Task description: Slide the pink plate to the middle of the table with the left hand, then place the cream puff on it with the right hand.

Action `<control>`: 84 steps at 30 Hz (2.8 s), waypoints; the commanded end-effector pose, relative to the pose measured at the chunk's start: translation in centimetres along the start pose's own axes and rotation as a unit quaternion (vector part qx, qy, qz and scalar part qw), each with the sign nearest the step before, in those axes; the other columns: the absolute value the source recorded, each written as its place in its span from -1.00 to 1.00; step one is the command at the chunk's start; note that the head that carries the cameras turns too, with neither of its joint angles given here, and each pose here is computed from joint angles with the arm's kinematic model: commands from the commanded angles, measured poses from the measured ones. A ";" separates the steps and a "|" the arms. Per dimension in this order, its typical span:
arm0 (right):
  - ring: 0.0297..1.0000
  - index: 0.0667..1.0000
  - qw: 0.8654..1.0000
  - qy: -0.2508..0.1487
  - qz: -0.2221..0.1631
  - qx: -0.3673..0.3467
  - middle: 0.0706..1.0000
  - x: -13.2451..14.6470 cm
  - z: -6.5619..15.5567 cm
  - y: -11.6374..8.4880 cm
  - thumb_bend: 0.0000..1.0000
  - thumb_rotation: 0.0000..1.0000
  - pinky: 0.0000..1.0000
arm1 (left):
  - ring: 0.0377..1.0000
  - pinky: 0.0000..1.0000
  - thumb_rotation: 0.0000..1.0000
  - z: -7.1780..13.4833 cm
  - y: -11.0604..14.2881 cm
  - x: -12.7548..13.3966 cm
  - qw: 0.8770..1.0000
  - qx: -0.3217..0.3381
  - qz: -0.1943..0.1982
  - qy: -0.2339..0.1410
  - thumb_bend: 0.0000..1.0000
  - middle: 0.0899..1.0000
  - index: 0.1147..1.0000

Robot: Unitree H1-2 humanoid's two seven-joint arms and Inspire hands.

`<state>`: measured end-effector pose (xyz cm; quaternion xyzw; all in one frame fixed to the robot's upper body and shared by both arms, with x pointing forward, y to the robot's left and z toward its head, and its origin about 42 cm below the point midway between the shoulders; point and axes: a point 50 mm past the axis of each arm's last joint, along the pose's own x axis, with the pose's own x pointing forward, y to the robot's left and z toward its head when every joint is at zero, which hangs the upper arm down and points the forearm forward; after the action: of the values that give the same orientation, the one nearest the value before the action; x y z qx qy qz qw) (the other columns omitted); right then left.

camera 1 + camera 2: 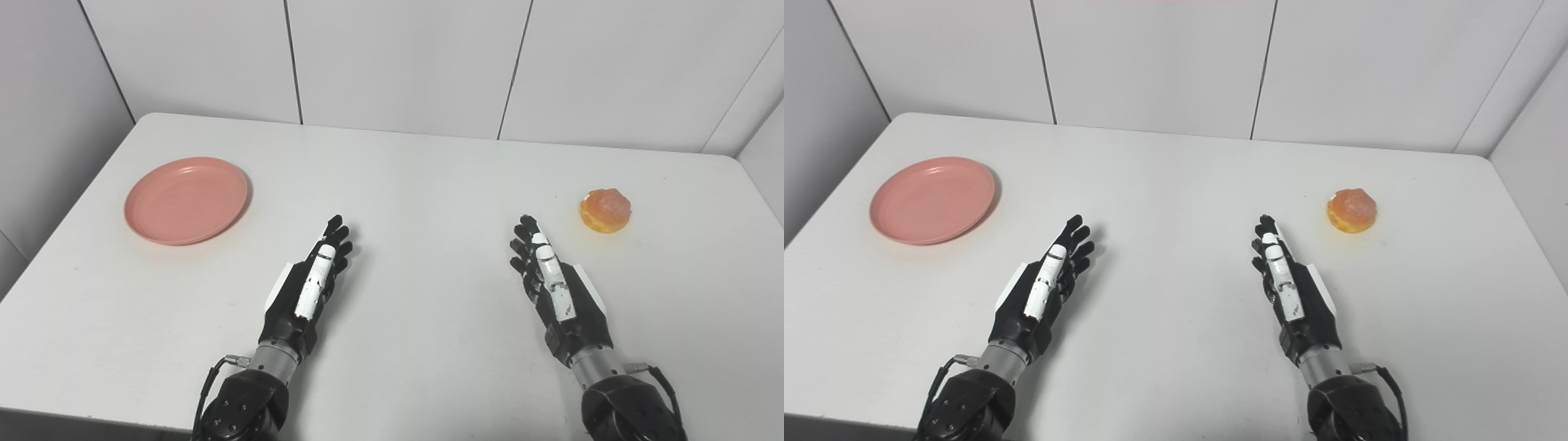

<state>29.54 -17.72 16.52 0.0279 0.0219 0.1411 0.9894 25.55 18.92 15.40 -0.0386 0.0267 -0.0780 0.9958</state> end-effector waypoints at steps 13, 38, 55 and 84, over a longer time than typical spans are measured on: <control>1.00 1.00 0.999 -0.034 0.011 0.000 1.00 0.5 1.4 0.3 -0.47 1.00 1.00 | 0.95 0.99 1.00 0.6 0.2 -0.2 0.999 0.012 -0.001 -0.032 -0.02 0.99 0.97; 1.00 1.00 0.999 -0.032 0.010 0.001 1.00 0.4 0.7 -0.6 -0.54 1.00 1.00 | 0.94 0.98 1.00 -0.2 -1.0 0.2 0.999 0.012 -0.002 -0.032 -0.04 0.97 0.96; 1.00 1.00 0.999 -0.039 0.020 0.004 1.00 0.2 -0.5 -2.2 -0.69 1.00 1.00 | 0.91 0.88 1.00 -1.9 -3.9 1.2 0.999 0.024 0.003 -0.026 -0.11 0.95 0.94; 1.00 1.00 0.999 -0.043 0.020 0.009 1.00 -0.4 0.7 -0.9 -0.83 1.00 1.00 | 0.92 0.94 1.00 -0.4 -2.9 1.5 0.999 0.030 -0.002 -0.038 -0.07 0.95 0.93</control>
<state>29.08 -19.17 15.64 0.0386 0.0073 0.1537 0.9873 26.05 15.70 13.65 -0.0104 0.0136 -0.0706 0.9974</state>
